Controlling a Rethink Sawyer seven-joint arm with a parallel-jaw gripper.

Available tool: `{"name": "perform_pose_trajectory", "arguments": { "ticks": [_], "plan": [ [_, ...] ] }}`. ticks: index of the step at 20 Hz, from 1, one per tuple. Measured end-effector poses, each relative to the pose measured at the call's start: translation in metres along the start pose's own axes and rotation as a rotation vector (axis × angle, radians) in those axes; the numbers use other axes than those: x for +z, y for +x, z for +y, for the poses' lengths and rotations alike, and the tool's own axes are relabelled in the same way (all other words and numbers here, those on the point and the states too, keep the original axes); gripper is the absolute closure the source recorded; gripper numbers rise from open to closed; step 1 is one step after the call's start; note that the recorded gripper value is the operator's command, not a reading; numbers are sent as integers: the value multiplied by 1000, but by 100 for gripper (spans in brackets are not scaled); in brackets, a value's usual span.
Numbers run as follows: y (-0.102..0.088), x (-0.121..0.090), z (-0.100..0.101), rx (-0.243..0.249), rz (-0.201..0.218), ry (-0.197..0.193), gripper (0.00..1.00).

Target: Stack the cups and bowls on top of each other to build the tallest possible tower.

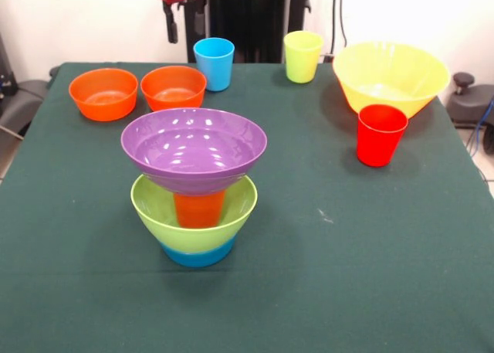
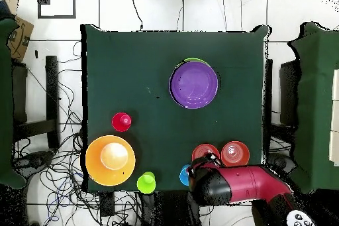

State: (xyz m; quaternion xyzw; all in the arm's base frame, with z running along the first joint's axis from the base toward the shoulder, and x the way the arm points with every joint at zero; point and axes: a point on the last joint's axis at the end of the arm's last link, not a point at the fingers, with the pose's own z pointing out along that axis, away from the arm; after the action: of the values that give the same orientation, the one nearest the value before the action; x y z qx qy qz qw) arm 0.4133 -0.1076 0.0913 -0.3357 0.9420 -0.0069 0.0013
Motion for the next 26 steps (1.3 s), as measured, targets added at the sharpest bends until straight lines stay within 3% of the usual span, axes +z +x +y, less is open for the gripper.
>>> {"name": "perform_pose_trajectory", "arguments": {
  "ticks": [15,26],
  "plan": [
    [2,7,2,27,-77,21,0],
    [9,5,21,18,-75,-1,0]
  ]
}}
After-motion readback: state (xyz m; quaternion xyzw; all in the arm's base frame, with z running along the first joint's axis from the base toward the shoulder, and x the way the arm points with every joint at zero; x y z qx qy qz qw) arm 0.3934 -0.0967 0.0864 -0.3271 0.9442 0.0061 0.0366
